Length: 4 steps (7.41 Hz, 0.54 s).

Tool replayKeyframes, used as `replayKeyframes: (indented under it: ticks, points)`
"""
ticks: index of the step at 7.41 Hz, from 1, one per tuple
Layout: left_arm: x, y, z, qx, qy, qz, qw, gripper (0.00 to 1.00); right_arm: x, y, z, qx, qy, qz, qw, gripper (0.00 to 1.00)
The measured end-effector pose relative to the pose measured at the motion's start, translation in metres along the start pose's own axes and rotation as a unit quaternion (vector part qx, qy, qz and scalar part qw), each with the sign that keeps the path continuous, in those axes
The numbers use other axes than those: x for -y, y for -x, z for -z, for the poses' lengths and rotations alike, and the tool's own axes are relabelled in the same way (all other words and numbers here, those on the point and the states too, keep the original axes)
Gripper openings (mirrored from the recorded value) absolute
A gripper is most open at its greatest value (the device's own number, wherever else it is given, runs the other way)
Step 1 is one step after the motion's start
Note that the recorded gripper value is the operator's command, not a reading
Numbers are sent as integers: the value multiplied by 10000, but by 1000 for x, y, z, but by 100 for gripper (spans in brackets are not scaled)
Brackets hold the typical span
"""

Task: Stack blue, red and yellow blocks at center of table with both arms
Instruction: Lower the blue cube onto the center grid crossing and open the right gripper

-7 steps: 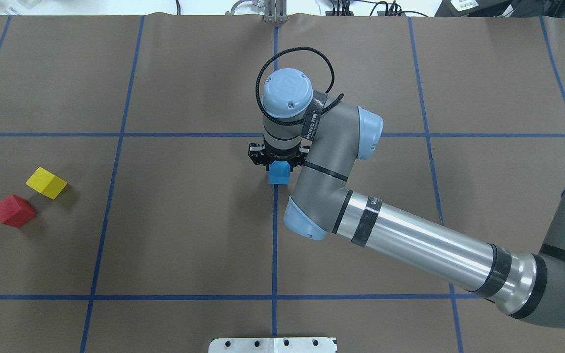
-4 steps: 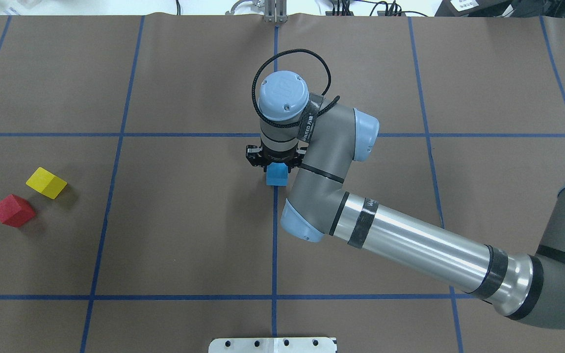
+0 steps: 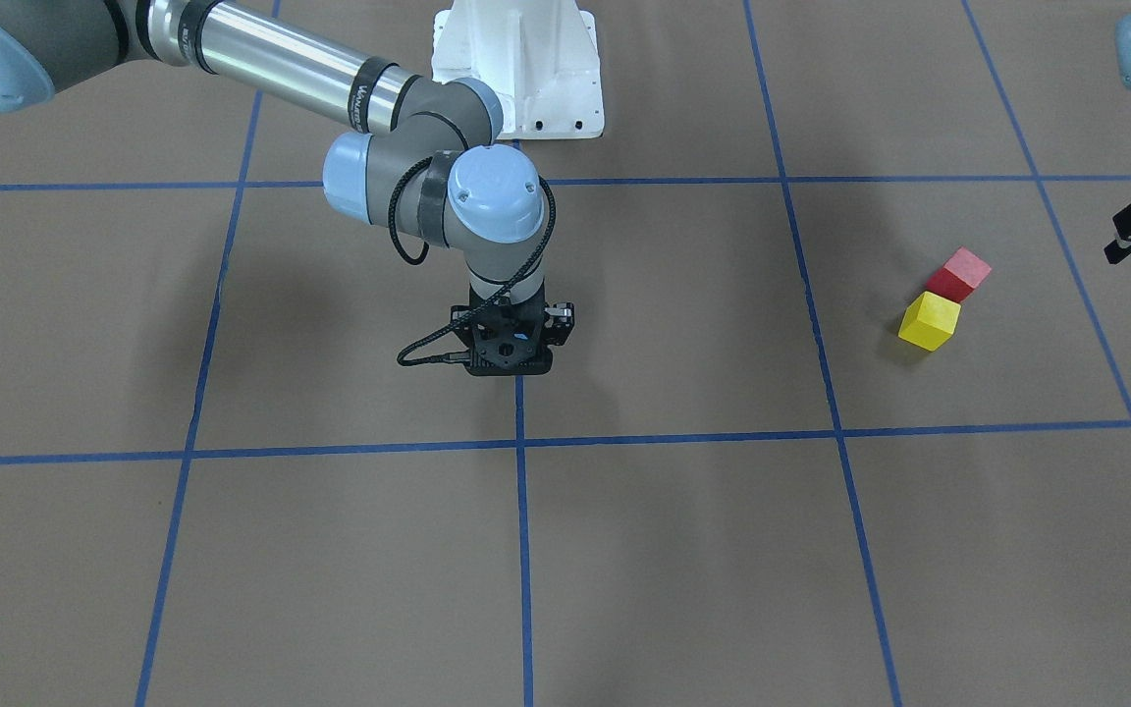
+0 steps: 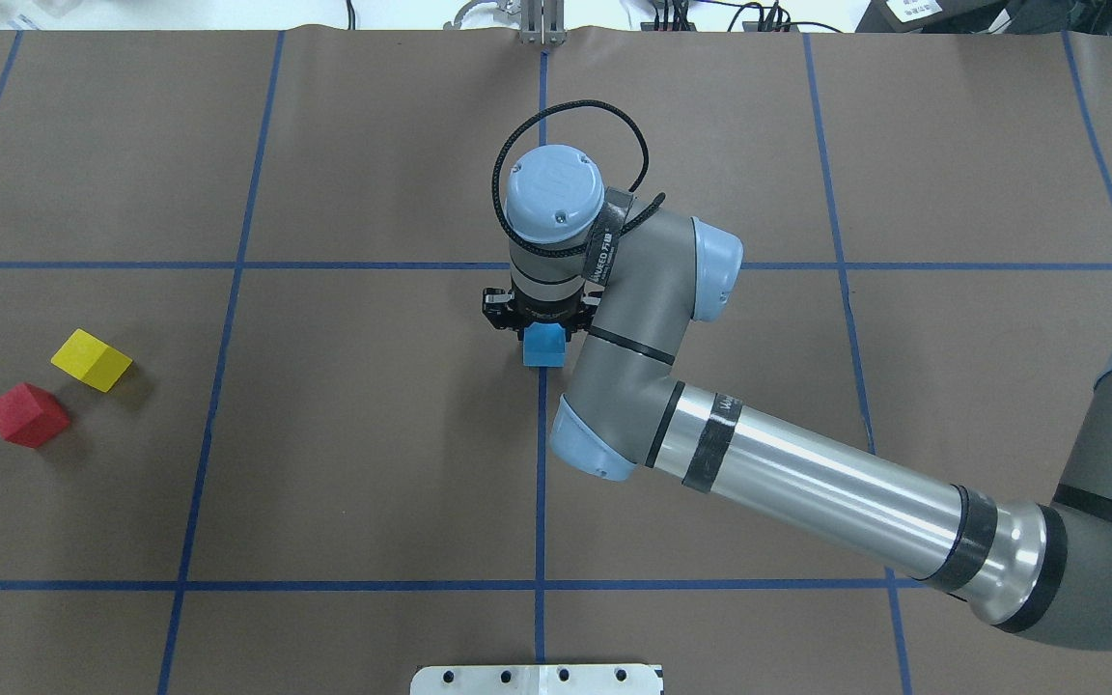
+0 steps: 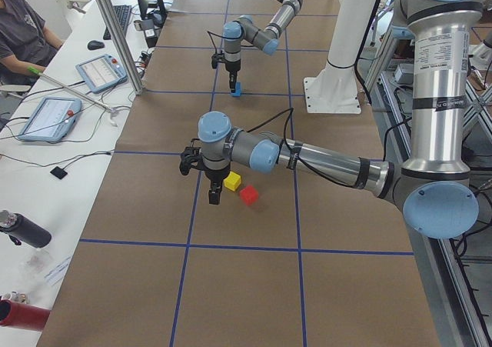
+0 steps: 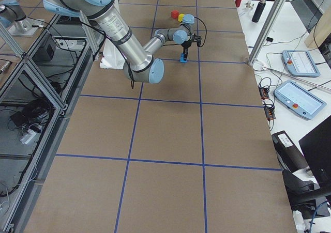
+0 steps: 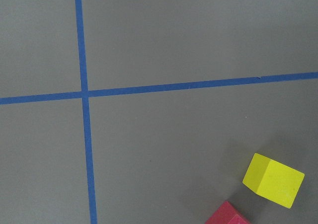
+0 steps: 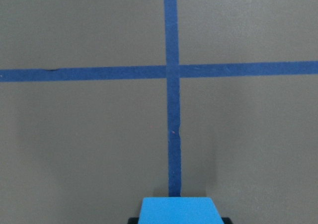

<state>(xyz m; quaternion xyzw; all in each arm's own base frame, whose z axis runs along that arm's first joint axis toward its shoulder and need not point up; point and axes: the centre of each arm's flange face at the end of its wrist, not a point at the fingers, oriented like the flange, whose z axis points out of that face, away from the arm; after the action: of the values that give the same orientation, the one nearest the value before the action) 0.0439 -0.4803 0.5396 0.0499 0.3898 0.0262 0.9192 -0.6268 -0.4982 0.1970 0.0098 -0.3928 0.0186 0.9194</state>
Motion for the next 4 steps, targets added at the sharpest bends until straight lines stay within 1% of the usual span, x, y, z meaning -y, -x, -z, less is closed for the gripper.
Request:
replayKeyframes:
  ticks: [1, 4]
  points:
    - [0, 0, 0, 1, 2, 2, 10000, 99, 0, 0, 0, -3, -4, 2, 10000, 99]
    - [0, 0, 0, 1, 4, 9, 10000, 99, 0, 0, 0, -11, -18, 12, 10000, 99]
